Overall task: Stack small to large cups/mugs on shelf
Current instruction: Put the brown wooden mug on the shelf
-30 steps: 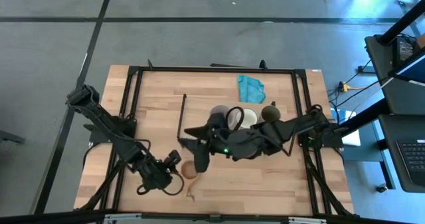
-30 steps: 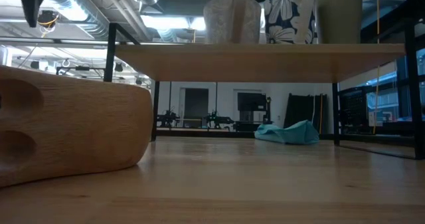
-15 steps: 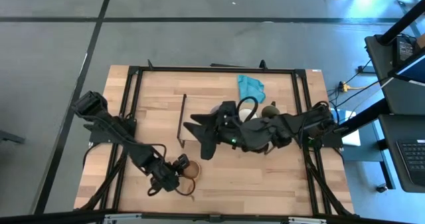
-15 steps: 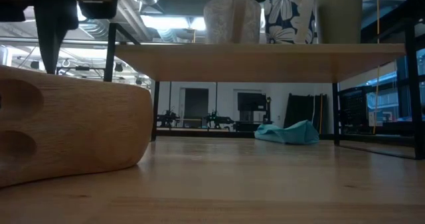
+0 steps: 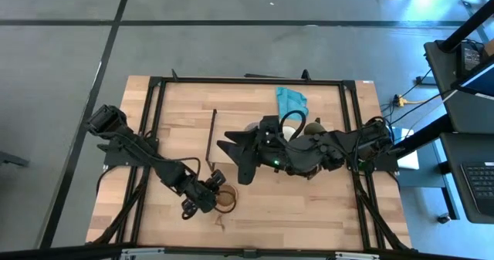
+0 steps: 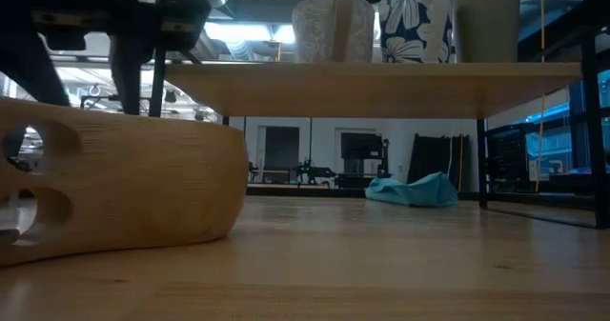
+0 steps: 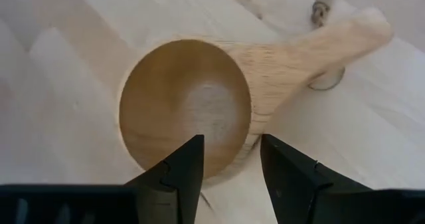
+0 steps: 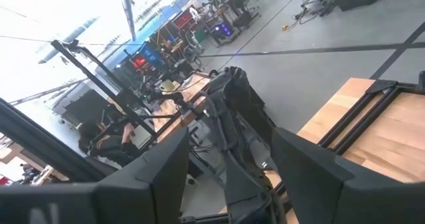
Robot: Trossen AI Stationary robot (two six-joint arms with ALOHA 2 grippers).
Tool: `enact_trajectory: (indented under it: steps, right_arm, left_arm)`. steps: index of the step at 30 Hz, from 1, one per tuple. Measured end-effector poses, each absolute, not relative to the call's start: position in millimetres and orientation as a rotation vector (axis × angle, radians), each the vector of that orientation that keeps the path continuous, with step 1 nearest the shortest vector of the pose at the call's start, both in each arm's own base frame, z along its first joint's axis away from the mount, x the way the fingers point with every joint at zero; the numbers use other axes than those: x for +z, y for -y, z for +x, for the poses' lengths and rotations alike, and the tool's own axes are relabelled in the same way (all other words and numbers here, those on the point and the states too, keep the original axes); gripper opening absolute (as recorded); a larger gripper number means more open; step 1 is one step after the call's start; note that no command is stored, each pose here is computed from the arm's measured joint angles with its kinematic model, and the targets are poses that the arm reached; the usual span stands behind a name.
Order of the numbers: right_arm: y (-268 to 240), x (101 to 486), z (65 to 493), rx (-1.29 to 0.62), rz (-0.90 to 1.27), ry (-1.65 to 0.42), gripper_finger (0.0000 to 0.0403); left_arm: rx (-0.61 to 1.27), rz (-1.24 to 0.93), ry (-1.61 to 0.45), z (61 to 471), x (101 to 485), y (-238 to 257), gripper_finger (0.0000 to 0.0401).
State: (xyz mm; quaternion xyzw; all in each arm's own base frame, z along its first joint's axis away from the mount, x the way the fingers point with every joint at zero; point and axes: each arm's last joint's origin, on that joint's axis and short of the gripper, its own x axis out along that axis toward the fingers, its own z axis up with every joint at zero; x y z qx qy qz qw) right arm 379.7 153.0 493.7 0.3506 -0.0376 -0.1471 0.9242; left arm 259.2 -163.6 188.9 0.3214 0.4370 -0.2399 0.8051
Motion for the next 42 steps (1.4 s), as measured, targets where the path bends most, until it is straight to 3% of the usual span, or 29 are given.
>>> enact_trajectory:
  steps: [31, 36, 42]
  right_arm:
    - [-155.7, 489.8, 378.8, -0.307, 0.701, 0.044, 0.0218]
    - [-155.8, 488.6, 378.9, -0.311, 0.695, 0.034, 0.0218]
    - [-155.7, 487.7, 378.8, -0.314, 0.692, 0.027, 0.0218]
  left_arm:
    - [-0.532, 0.679, -1.015, 254.5, 165.8, 163.6, 0.0142]
    - [-0.514, 0.683, -1.015, 254.6, 165.9, 163.2, 0.0124]
    - [-0.516, 0.624, -1.029, 255.4, 165.7, 162.1, 0.0067]
